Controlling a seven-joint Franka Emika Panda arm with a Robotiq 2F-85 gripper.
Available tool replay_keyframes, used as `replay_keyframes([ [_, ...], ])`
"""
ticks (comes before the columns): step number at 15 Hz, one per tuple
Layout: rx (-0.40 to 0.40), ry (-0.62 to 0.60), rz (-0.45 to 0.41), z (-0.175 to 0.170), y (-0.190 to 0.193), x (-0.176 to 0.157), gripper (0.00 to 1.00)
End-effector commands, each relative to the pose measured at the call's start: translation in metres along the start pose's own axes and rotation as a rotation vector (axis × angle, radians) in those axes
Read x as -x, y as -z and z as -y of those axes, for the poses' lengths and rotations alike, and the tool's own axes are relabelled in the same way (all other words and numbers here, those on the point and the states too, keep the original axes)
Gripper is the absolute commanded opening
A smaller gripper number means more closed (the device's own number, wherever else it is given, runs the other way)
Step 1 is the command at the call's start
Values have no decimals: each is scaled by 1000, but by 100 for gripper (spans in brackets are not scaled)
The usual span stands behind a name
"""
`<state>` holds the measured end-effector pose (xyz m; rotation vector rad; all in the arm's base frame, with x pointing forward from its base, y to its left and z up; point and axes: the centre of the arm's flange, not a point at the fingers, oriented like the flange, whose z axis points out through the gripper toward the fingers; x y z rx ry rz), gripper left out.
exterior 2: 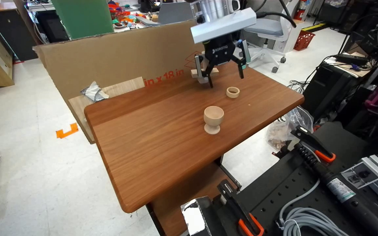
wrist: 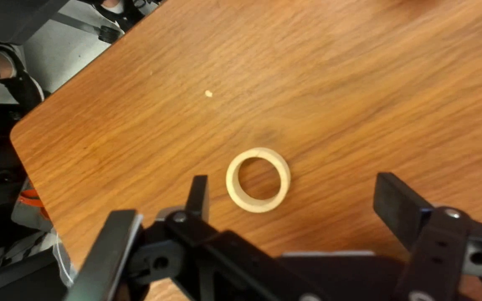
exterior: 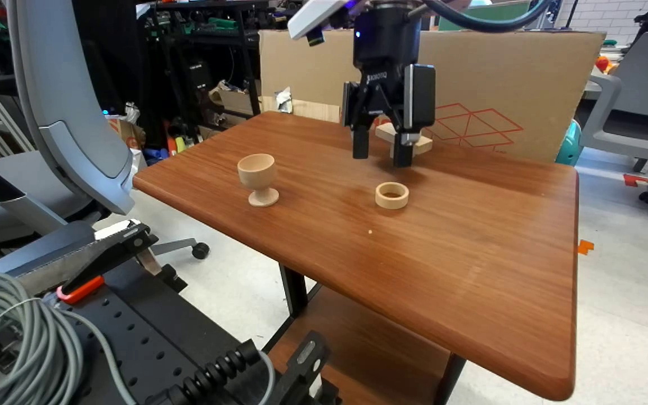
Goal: Pick the circular object on the cup and put it on the table
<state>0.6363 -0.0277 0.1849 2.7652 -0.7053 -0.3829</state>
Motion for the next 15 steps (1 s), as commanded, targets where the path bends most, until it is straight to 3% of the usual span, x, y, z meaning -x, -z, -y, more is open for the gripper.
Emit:
replay_keyframes([
  [1,-120,59,-86,-33,52,65,100],
  [8,-215,161,-446,-85,153,139,100],
  [9,-183,132,-361,-57,135,95,100],
  [11,-193,130,-379,-67,147,107,100],
  [15,-177,135,-352,-59,129,100,100],
])
